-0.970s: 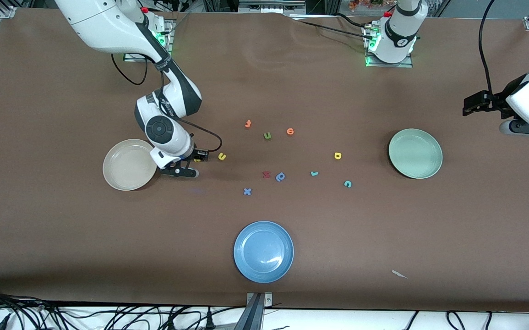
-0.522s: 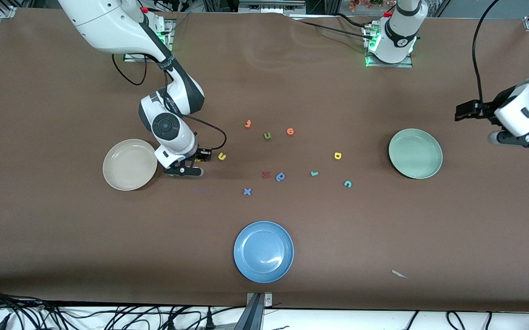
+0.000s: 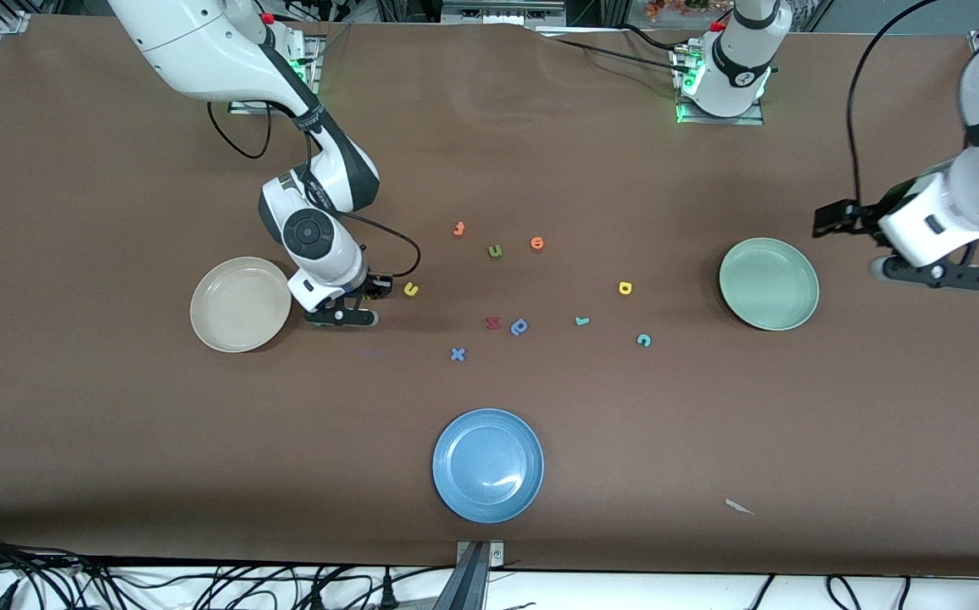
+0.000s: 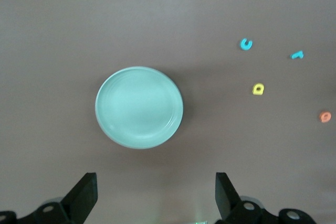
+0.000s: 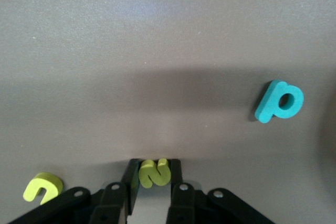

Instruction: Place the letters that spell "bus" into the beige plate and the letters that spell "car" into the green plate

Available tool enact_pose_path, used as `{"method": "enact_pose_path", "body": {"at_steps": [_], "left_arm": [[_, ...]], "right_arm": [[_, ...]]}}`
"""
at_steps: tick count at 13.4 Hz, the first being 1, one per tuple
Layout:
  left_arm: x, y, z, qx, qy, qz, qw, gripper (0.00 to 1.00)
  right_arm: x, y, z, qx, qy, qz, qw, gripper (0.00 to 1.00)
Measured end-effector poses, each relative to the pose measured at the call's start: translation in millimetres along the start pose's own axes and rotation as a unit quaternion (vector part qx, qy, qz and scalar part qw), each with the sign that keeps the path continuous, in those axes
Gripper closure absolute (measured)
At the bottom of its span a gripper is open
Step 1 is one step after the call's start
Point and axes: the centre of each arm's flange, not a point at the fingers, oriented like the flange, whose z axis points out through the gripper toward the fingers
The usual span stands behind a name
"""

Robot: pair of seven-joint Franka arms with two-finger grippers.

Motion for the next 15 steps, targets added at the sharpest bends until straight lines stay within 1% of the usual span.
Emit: {"method": "enact_pose_path", "body": {"at_steps": [3,5,7,9,11,13,15], "left_arm": [[8,19,62,-0.02,-0.003,-0.012,1.0,0.01],[13,42,95,-0.019,0.021,-0.004,1.0,0.01],[12,70,127,-0.014,0.045,-0.002,0.999,0.01],[6,93,156,-0.012,0.059,-0.008,0.998,0.01],[1,116,176,-0.01,0.059,-0.011,0.998,0.01],[0,142,198,-0.006,0.052,0.001,0.999,0.01],[-1,167,223,0.0,0.038,0.011,0.999,0.01]], "right_arm": [[2,0,-4,0.001,0.004,0.001,1.0,0.72],[5,1,-21,-0.002,0.007,0.004,1.0,0.72],[17,16,-55,-0.017,0.007,0.019,1.0,0.72],[37,49,-94,-0.036,0.01,0.033,0.999,0.72],[57,96,-111,-0.053,0.01,0.029,0.998,0.72],[72,150,-108,-0.068,0.003,0.013,0.998,0.72],[80,191,-91,-0.077,-0.017,-0.002,0.997,0.72]]}}
